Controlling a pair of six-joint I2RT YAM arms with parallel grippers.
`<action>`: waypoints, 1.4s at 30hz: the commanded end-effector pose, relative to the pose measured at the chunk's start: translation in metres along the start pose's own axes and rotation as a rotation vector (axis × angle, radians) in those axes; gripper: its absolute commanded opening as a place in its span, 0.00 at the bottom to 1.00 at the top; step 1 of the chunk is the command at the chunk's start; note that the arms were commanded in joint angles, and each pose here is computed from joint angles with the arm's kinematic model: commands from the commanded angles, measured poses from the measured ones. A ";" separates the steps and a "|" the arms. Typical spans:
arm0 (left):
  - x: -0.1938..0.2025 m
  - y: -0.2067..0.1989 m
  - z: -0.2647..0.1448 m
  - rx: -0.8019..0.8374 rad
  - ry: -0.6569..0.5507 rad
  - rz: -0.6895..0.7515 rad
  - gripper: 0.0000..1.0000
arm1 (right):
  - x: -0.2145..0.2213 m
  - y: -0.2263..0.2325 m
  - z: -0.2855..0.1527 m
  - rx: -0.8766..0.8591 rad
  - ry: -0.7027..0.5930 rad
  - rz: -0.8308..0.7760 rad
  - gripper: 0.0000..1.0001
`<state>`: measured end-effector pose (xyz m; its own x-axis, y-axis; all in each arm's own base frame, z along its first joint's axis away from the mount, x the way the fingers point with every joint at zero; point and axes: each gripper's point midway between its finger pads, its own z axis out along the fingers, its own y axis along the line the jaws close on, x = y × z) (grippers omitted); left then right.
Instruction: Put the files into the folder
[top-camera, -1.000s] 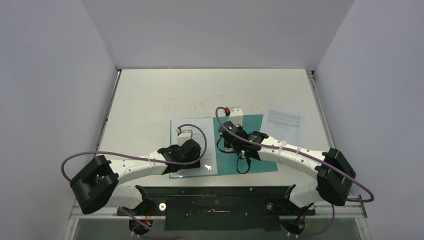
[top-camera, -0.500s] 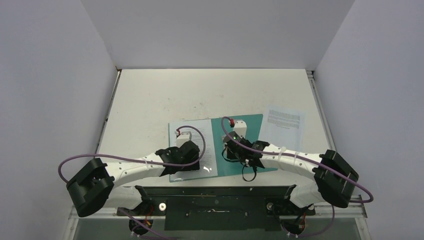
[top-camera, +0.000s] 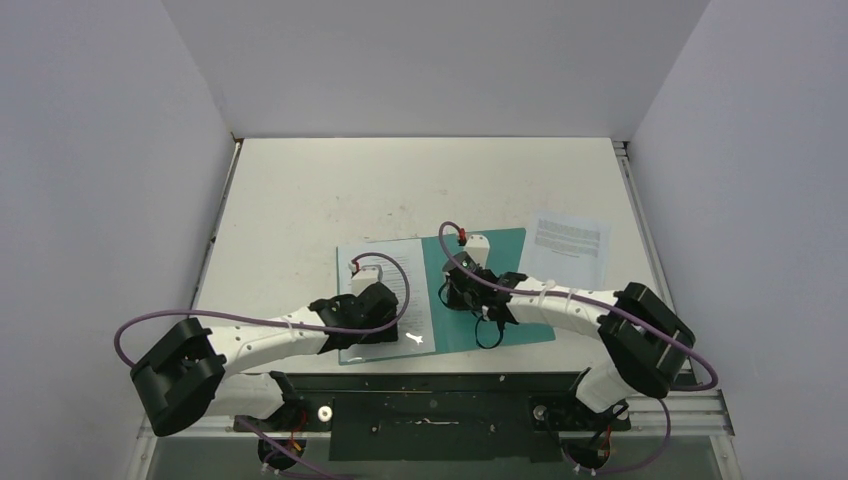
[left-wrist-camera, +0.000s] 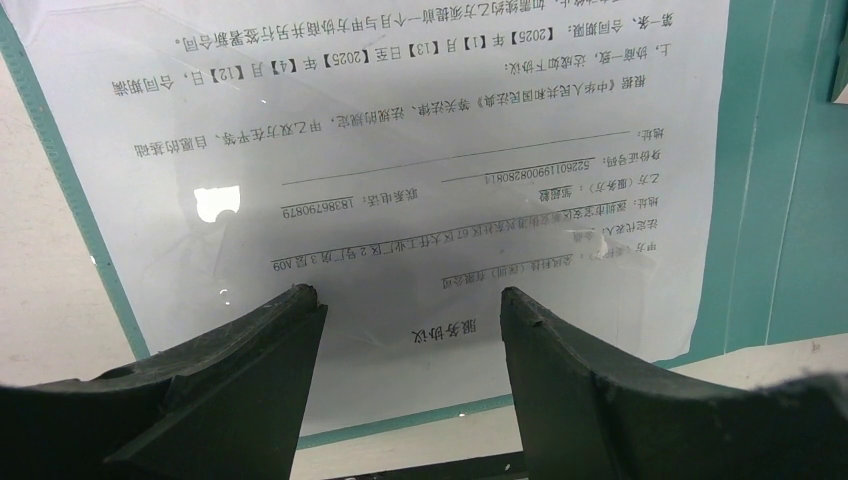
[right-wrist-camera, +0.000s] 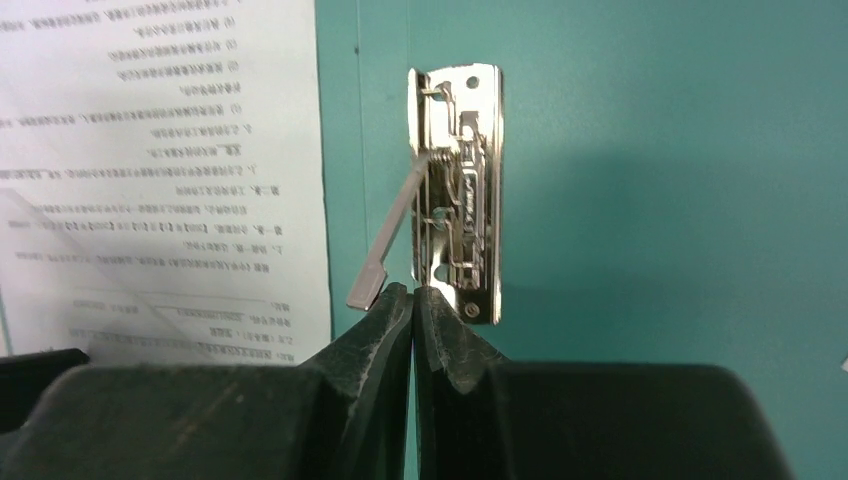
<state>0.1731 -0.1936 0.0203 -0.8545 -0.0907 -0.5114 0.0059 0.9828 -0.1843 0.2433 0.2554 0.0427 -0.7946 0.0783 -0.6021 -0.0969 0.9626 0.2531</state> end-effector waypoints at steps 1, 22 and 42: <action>0.036 0.029 -0.002 -0.083 0.130 0.036 0.64 | -0.039 0.028 0.003 -0.076 -0.080 0.050 0.05; 0.035 0.032 -0.006 -0.079 0.118 0.031 0.64 | -0.097 0.021 0.047 -0.064 -0.103 0.096 0.05; 0.004 0.015 -0.033 -0.012 0.036 0.018 0.64 | -0.136 -0.047 -0.036 0.116 -0.262 0.051 0.33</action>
<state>0.1515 -0.1680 0.0214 -0.8827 -0.0599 -0.4661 -0.0001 0.9919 -0.1273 0.3387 0.2287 0.1230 -0.6643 0.1853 -0.7242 -0.0375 0.9593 0.2799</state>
